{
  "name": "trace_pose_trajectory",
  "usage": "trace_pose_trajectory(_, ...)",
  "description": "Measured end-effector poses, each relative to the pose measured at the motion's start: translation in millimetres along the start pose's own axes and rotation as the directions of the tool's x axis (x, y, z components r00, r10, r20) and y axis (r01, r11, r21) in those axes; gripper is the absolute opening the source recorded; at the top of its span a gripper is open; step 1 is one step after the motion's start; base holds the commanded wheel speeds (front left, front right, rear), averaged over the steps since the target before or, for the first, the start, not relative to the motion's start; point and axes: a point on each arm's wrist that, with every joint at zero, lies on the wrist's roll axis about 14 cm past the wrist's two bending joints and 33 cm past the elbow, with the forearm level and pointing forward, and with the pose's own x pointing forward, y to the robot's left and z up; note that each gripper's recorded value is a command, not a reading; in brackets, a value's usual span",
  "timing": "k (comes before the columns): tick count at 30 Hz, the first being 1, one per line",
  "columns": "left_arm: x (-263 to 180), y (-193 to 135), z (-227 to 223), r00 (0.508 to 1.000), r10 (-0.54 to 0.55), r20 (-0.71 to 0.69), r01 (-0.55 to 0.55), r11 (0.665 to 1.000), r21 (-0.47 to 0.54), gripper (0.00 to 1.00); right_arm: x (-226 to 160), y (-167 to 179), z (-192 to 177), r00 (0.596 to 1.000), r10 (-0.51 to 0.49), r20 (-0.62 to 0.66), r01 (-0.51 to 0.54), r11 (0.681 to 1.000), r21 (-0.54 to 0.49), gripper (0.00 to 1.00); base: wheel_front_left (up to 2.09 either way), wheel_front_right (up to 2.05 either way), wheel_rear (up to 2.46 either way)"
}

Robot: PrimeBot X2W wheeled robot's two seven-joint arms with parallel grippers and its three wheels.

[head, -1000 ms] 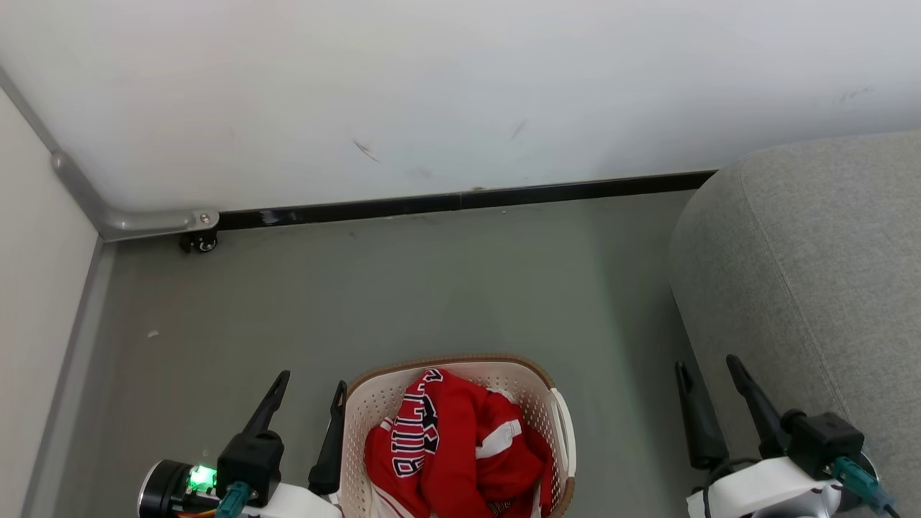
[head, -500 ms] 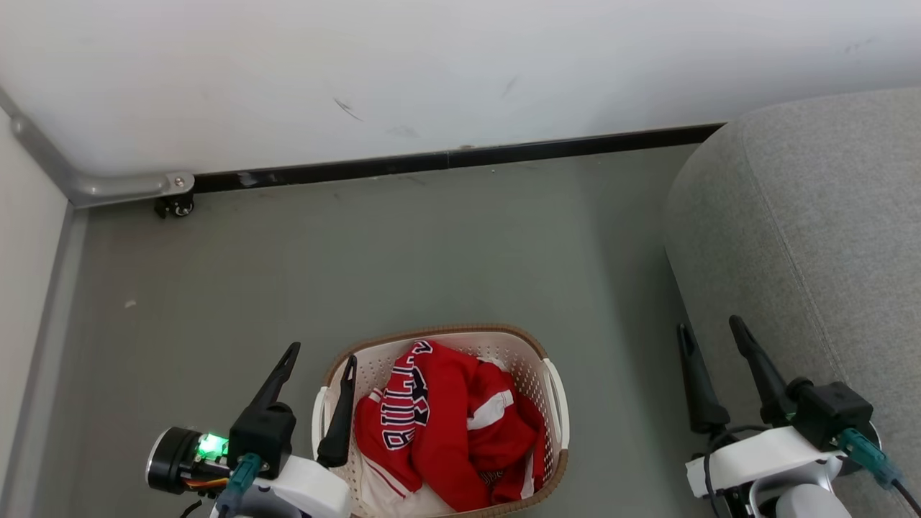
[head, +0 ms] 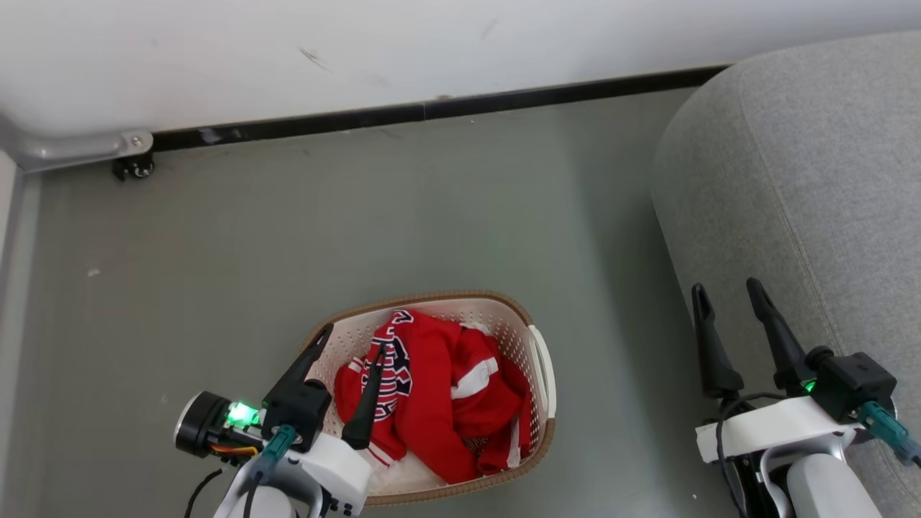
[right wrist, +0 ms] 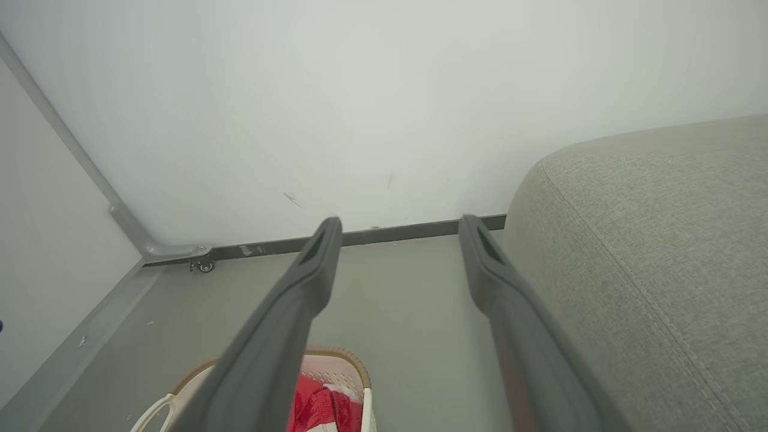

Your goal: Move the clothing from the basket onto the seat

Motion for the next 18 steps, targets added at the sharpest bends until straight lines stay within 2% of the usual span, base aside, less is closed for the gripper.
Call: trace_pose_trajectory(18,41.1,-27.8,-63.8,0.974,-0.143,-0.174,0.148,0.989,0.014,1.00,22.7,-28.3,-9.3,0.997,-0.075,-0.018,0.075,0.997,-0.008,1.00,0.00,0.00,0.00)
